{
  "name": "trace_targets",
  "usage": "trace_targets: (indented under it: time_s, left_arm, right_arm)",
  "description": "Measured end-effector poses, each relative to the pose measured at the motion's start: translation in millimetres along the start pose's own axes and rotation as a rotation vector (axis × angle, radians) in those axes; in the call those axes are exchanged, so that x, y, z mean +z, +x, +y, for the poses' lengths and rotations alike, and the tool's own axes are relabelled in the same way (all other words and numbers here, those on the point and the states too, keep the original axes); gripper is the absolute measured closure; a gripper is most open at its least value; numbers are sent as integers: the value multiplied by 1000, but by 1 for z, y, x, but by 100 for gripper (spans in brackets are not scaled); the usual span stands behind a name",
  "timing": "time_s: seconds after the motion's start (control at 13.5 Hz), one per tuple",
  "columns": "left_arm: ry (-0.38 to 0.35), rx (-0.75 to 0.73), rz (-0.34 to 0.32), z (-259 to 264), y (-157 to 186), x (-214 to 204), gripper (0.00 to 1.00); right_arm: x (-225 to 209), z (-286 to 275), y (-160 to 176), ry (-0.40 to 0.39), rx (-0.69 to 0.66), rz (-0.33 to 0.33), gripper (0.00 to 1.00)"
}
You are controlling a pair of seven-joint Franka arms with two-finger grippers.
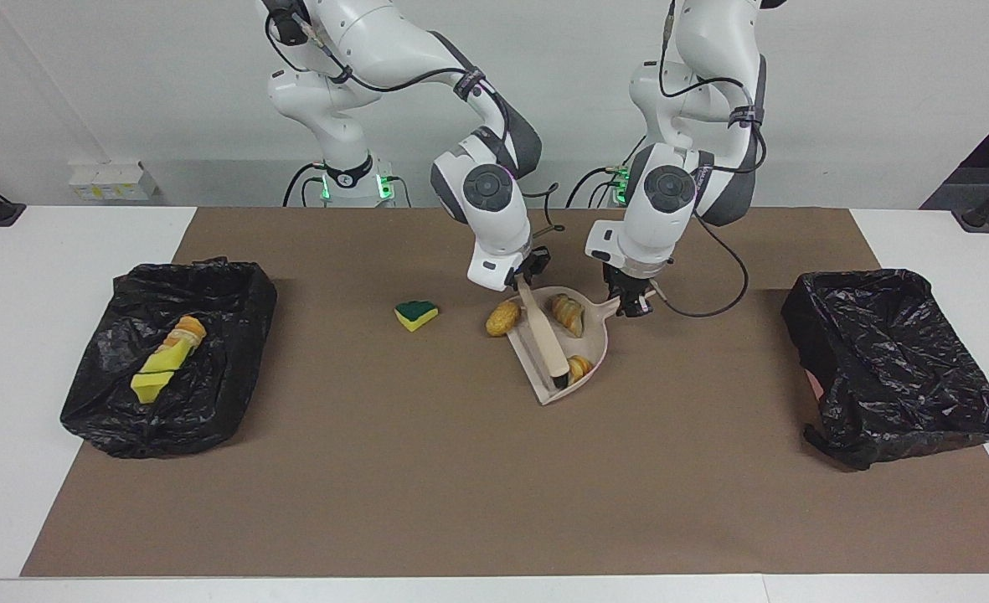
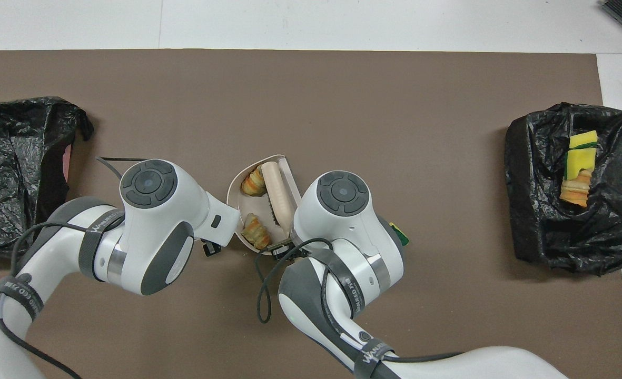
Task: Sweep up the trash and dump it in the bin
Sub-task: 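Sweep the remaining bread into the dustpan with the right gripper, then sweep the green sponge and bread into the dustpan with the brush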
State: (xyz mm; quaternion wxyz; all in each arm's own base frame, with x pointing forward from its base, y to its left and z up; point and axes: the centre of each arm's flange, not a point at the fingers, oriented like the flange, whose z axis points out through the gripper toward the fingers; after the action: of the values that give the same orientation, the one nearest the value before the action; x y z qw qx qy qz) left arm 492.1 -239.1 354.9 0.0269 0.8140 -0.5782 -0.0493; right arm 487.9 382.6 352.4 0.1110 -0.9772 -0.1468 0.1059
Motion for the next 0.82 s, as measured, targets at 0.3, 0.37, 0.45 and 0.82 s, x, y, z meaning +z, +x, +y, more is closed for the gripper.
trace_targets:
  time_s: [0.3, 0.37, 0.45, 0.82]
  left_arm:
    - [0, 55, 0, -3, -3, 0, 69]
    - [0, 64, 0, -4, -4, 0, 69]
    - [-1, 68, 0, -4, -4, 1, 69]
    - [-6, 83, -6, 4, -9, 3, 69]
  right_arm:
    - [-72, 54, -3, -12, 87, -34, 74]
    - [-93, 71, -9, -16, 116, -42, 74]
    - [-112, 88, -18, -22, 145, -57, 74]
    - [-122, 143, -56, -190, 351, -110, 74]
